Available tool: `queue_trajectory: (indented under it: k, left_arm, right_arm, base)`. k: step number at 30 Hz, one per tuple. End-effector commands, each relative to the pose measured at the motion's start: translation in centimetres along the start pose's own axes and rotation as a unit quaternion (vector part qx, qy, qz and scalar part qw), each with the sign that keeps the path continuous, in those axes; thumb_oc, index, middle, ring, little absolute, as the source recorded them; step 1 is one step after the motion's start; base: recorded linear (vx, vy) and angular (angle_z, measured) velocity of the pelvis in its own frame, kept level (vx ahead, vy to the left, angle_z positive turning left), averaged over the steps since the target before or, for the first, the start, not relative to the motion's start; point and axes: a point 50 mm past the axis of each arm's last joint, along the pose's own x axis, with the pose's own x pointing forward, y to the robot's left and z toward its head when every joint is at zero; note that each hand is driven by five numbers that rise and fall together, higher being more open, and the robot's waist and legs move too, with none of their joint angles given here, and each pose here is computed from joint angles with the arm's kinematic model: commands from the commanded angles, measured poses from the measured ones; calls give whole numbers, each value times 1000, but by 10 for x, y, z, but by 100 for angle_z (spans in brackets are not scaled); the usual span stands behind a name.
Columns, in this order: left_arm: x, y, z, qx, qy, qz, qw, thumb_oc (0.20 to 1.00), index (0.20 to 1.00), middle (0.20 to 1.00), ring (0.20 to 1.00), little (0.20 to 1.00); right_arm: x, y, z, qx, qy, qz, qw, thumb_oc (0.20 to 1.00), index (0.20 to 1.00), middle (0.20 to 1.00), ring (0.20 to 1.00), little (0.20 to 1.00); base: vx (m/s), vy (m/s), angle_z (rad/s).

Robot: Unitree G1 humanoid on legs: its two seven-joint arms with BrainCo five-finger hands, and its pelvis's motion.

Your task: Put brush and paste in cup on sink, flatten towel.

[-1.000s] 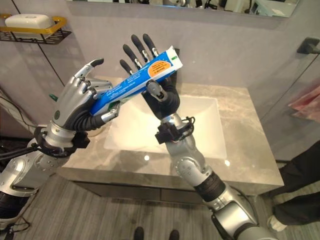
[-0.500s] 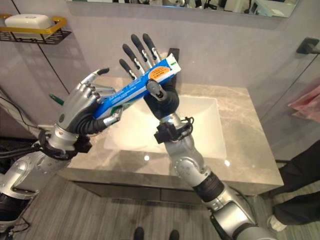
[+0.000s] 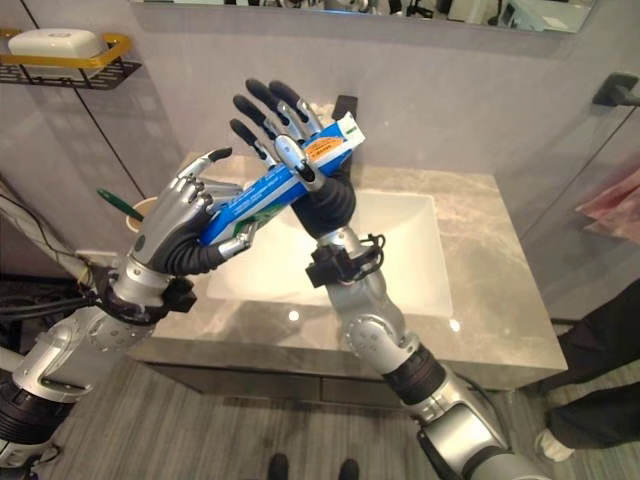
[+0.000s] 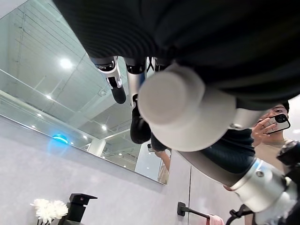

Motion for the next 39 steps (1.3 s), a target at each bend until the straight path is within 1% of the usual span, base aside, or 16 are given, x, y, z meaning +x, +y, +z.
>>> queue_trajectory:
  k: [1, 9, 10, 11, 12, 13, 14, 17, 18, 19, 22, 23, 26, 32, 35, 39]
  left_arm:
    - [2, 15, -4, -21, 11, 46, 999, 200, 200, 200, 200, 200]
    - [-7, 25, -6, -26, 30, 73, 997, 200, 200, 200, 200, 200]
    - [-11, 29, -6, -35, 39, 87, 995, 357, 357, 357, 357, 357]
    - [-11, 29, -5, -35, 39, 87, 995, 385, 385, 385, 385, 385]
    - [-12, 30, -6, -37, 42, 89, 994, 451, 451, 451, 451, 451]
    - [-14, 31, -6, -39, 46, 93, 994, 771, 771, 771, 771, 771]
    - [-14, 31, -6, -41, 48, 96, 993, 1000, 1000, 1000, 1000, 1000]
    - [-17, 34, -5, -46, 52, 107, 992, 1000, 1000, 1000, 1000, 1000]
    - [-13, 6, -1, -88, 66, 94, 989, 1000, 1000, 1000, 1000, 1000]
    - [-14, -2, -2, -93, 75, 83, 989, 1000, 1000, 1000, 1000, 1000]
    - [-16, -5, 0, -89, 73, 73, 991, 1000, 1000, 1000, 1000, 1000]
    - [-22, -7, 0, -97, 86, 73, 989, 1000, 1000, 1000, 1000, 1000]
    - [-28, -8, -2, -102, 100, 77, 987, 1000, 1000, 1000, 1000, 1000]
    - [-59, -6, -7, -127, 166, 96, 973, 1000, 1000, 1000, 1000, 1000]
    - [-78, 0, -8, -135, 197, 97, 966, 1000, 1000, 1000, 1000, 1000]
    - [-91, 6, -12, -153, 225, 112, 956, 1000, 1000, 1000, 1000, 1000]
  right_arm:
    - [18, 23, 17, 17, -61, 48, 997, 200, 200, 200, 200, 200]
    - [14, 16, 23, 8, -85, 13, 996, 200, 200, 200, 200, 200]
    - [12, 13, 25, 3, -97, -11, 995, 200, 200, 200, 200, 200]
    - [12, 13, 24, 4, -97, -12, 995, 200, 200, 200, 200, 200]
    - [12, 12, 25, 3, -100, -20, 995, 200, 200, 200, 200, 200]
    - [11, 11, 25, 2, -104, -26, 994, 200, 200, 200, 200, 200]
    - [11, 10, 25, 2, -106, -31, 994, 200, 200, 200, 200, 200]
    - [10, 9, 25, -1, -110, -41, 993, 200, 200, 200, 200, 200]
    - [13, 12, 20, 7, -111, -47, 993, 200, 200, 200, 200, 200]
    - [13, 12, 21, 8, -115, -53, 992, 200, 200, 200, 200, 200]
    - [12, 11, 24, 1, -123, -60, 991, 200, 200, 200, 200, 200]
    - [13, 11, 28, -6, -133, -66, 989, 200, 200, 200, 200, 200]
    - [14, 12, 28, -5, -137, -69, 988, 200, 200, 200, 200, 200]
    - [16, 10, 42, -43, -159, -76, 983, 200, 200, 200, 200, 200]
    - [20, 9, 60, -86, -186, -72, 976, 200, 200, 200, 200, 200]
    - [26, 8, 75, -133, -204, -70, 967, 200, 200, 200, 200, 200]
  base:
    - [0, 0, 0]
    - [0, 0, 0]
    - [0, 0, 0]
    - [0, 0, 0]
    - [0, 0, 0]
    - [0, 0, 0]
    - [0, 0, 0]
    - [-5, 3, 3]
    - [-5, 2, 6]
    - [-10, 2, 7]
    - [-6, 2, 3]
    - [-7, 7, -3]
    - [-1, 1, 1]
    - [-11, 3, 5]
    - [-16, -1, 20]
    - [-10, -7, 35]
